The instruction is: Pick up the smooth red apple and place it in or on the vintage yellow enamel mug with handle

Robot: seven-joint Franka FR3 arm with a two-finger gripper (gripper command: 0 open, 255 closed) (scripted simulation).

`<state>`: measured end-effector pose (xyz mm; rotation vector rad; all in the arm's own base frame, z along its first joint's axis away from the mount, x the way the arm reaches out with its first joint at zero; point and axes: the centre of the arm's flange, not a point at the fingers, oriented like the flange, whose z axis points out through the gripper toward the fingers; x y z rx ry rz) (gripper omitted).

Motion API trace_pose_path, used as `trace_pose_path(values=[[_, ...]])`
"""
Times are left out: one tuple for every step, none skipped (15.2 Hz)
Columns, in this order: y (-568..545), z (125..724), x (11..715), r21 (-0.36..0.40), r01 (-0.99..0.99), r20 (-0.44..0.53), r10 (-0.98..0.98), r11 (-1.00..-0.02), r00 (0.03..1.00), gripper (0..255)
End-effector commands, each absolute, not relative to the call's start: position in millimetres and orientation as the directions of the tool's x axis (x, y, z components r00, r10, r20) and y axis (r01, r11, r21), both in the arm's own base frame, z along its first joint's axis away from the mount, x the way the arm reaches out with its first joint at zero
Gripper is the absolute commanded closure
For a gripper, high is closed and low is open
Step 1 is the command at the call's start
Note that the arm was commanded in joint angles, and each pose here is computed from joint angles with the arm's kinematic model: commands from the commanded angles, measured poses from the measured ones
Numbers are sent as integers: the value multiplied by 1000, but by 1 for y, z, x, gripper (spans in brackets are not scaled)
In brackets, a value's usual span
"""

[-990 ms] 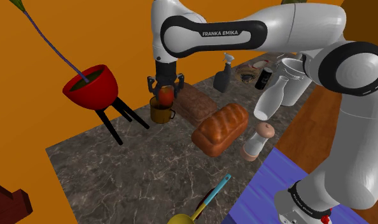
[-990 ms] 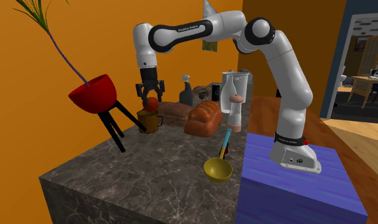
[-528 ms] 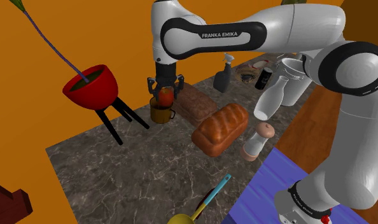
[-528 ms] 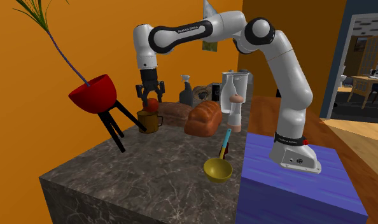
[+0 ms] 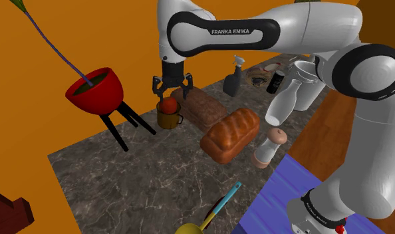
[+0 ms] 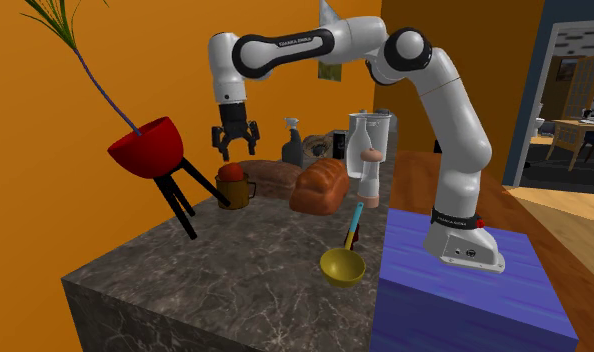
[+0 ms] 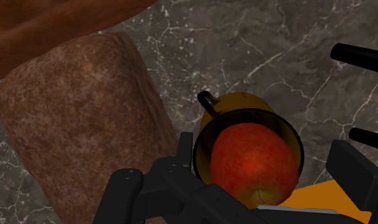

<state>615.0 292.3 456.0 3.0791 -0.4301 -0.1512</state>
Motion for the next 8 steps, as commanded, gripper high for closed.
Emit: trace_pose_path(values=[[291, 481, 617, 43, -272, -93, -275, -961, 957, 0], [291, 492, 618, 43, -272, -93, -275, -961, 957, 0], [291, 492, 618, 43, -272, -93, -275, -961, 957, 0], [291, 492, 618, 42, -272, -93, -275, -961, 957, 0], [291, 492, 618, 43, -272, -93, -275, -961, 957, 0], [291, 492, 618, 43, -272, -93, -275, -961, 957, 0], [291, 492, 618, 43, -272, -93, -275, -961, 957, 0], [291, 492, 618, 43, -272, -93, -275, -961, 957, 0]])
